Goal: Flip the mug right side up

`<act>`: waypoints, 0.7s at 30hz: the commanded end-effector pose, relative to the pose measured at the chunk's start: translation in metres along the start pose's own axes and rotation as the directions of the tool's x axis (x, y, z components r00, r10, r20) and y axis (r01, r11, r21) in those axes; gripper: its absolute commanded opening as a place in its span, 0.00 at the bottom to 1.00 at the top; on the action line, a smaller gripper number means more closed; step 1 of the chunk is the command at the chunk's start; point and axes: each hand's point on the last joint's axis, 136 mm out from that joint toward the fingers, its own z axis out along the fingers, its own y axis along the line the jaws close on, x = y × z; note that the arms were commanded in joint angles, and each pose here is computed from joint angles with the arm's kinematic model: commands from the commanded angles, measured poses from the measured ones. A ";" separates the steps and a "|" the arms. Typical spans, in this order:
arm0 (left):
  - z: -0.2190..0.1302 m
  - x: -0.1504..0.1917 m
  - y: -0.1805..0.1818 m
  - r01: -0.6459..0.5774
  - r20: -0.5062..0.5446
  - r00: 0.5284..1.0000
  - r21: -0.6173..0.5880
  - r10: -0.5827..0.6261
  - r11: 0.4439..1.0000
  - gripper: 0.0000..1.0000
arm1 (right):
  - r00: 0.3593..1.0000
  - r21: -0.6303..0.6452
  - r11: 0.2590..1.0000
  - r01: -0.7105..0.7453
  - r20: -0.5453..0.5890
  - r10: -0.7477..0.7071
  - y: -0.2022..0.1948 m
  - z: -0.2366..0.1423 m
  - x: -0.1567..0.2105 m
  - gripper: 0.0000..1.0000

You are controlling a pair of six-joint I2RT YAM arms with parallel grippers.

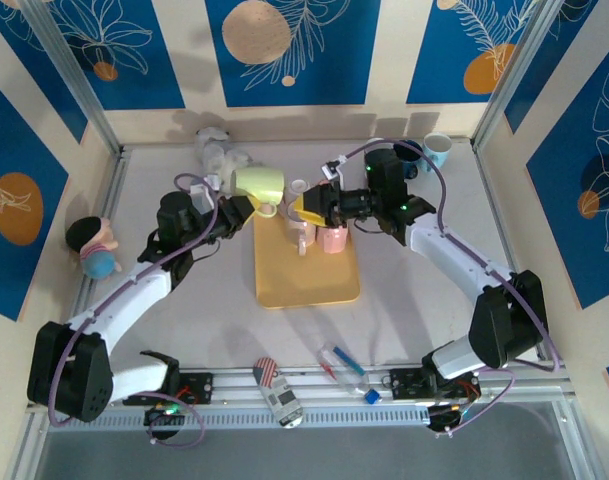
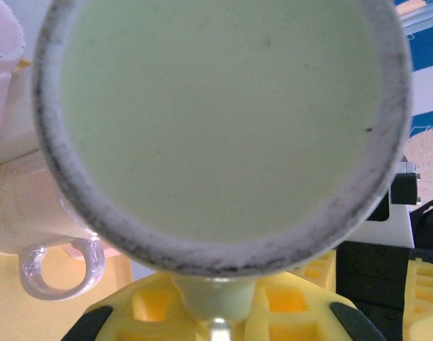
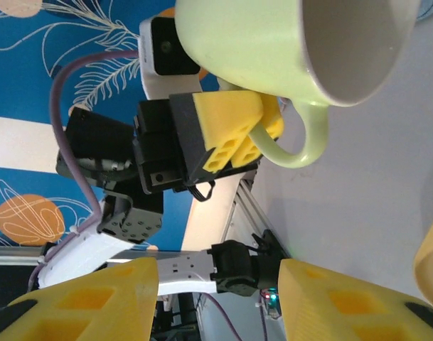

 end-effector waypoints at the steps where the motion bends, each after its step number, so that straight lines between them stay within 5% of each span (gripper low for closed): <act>1: -0.013 -0.027 -0.054 -0.103 0.131 0.988 0.166 0.081 0.981 0.00 | 0.999 -0.040 0.999 -0.008 0.036 0.009 0.009 0.005 -0.011 0.49; 13: -0.007 -0.030 -0.069 -0.048 0.112 0.994 0.310 0.014 0.950 0.00 | 0.997 -0.069 0.996 -0.053 0.049 0.057 0.014 0.029 -0.021 0.49; 21: -0.008 -0.036 -0.057 -0.035 0.169 0.985 0.295 -0.016 0.955 0.00 | 0.996 -0.060 0.995 -0.080 0.031 0.082 0.005 0.037 -0.026 0.48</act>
